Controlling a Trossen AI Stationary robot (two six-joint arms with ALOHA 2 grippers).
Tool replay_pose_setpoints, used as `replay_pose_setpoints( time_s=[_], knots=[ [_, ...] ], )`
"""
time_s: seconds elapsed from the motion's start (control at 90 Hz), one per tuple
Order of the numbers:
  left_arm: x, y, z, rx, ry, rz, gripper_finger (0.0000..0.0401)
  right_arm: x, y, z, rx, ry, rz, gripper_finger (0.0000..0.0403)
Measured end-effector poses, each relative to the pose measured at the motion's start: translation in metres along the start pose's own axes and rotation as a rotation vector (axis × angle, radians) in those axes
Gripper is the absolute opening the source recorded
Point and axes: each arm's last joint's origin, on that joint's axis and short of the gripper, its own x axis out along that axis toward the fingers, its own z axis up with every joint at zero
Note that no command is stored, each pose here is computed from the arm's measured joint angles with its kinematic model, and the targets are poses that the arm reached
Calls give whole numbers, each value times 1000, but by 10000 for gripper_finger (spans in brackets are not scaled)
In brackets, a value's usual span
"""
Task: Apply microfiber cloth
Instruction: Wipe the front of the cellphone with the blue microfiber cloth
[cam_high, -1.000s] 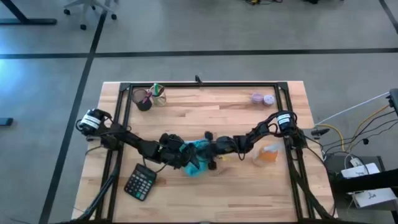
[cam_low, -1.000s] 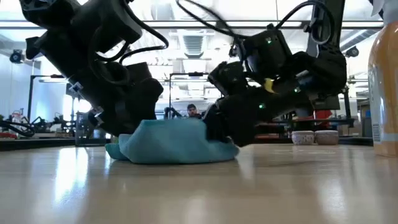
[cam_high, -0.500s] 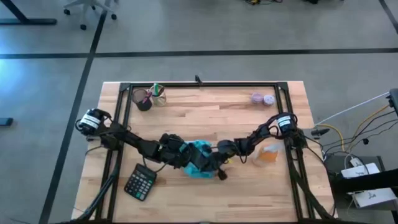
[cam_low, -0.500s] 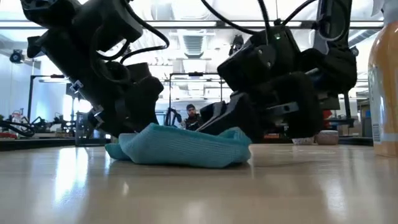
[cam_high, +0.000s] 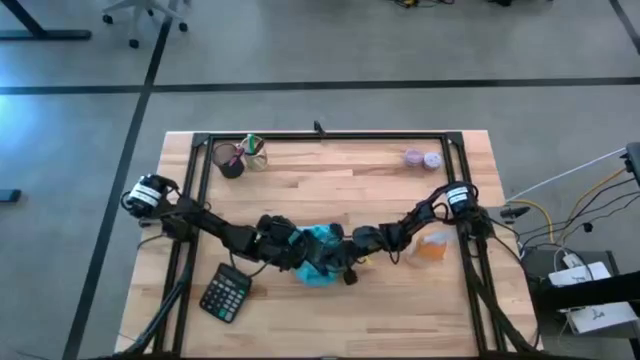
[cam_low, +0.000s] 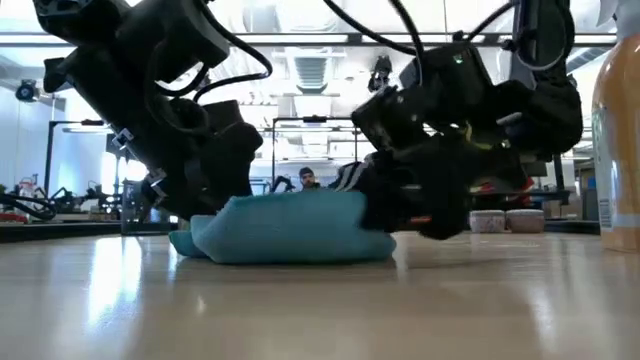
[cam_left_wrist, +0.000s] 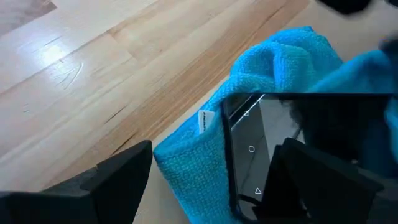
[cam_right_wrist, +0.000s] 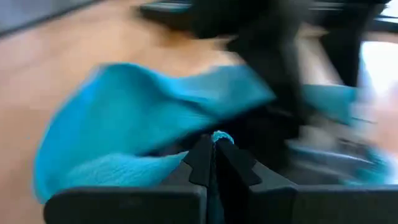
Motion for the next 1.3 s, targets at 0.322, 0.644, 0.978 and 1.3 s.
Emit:
replay_pose_setpoints(
  time_s=[0.322, 0.644, 0.978, 1.3],
  knots=[
    [0, 0, 0, -1, -4, 4, 348, -18, -3, -8, 10, -63, -33, 0],
    [1, 1, 1, 1, -5, 5, 349, 1, 11, 1, -16, -23, 406, 0],
    [0, 1, 2, 22, -9, 3, 349, 2, 4, 1, -10, -5, 147, 0],
    [-1, 1, 3, 19, -14, 2, 349, 0, -4, -2, 66, 27, -138, 0]
  ],
)
